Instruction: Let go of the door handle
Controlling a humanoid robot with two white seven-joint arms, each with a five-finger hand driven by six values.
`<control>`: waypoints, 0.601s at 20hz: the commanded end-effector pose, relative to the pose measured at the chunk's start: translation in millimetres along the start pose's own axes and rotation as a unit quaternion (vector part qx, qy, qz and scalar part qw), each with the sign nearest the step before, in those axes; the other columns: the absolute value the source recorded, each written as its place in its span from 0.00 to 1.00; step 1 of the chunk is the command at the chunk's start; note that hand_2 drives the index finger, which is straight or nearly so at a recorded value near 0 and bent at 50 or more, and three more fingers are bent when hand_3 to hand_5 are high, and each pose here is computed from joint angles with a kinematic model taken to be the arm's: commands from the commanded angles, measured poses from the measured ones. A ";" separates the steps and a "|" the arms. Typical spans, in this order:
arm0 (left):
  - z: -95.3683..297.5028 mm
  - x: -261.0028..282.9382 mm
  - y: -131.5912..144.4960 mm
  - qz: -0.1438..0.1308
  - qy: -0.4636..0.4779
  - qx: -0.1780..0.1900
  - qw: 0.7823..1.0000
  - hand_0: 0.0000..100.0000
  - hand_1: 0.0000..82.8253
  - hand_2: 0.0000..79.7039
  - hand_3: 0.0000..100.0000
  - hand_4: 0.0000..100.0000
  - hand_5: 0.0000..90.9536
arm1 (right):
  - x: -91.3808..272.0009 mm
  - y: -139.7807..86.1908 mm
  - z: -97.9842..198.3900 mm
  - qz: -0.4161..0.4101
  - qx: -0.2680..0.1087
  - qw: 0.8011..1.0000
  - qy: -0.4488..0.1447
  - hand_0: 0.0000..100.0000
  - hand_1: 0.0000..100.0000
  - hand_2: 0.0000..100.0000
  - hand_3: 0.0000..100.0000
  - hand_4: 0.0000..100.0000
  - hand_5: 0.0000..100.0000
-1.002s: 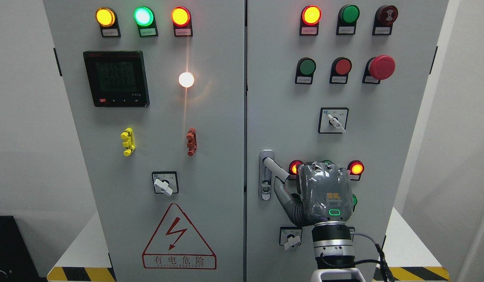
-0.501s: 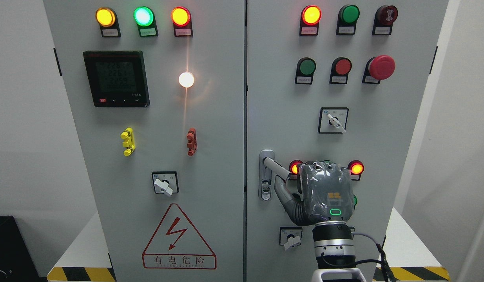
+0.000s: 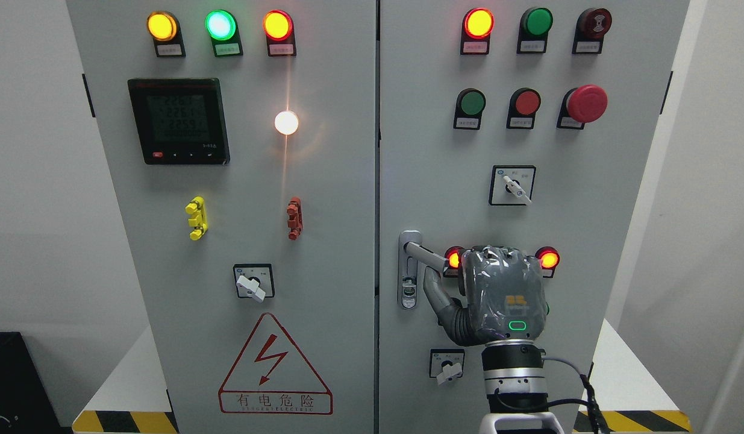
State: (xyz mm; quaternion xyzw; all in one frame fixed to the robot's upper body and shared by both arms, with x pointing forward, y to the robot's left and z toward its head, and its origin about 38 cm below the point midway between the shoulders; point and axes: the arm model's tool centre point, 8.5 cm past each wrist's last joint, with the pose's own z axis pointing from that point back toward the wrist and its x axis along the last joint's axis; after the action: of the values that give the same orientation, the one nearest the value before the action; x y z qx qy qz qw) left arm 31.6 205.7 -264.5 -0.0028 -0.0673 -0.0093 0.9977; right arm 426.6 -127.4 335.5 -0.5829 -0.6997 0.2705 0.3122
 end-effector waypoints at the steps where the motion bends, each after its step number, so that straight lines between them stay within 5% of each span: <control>1: 1.1 -11.3 -0.1 0.001 0.009 0.000 1.000 0.12 0.67 0.00 0.00 0.00 0.00 | 0.0 -0.4 -0.1 0.001 -0.001 1.000 0.000 0.50 0.34 0.95 1.00 1.00 1.00; 12: 1.0 -10.8 -0.1 0.001 0.008 0.000 1.000 0.12 0.67 0.00 0.00 0.00 0.00 | -0.1 -3.0 -0.7 0.001 -0.006 1.000 -0.001 0.49 0.34 0.95 1.00 1.00 1.00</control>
State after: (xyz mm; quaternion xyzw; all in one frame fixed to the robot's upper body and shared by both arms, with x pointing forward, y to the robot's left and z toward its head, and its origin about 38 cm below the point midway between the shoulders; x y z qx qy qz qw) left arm 31.6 205.7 -264.5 -0.0028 -0.0673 -0.0093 0.9977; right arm 425.9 -127.8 337.0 -0.5847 -0.7000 0.2687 0.3098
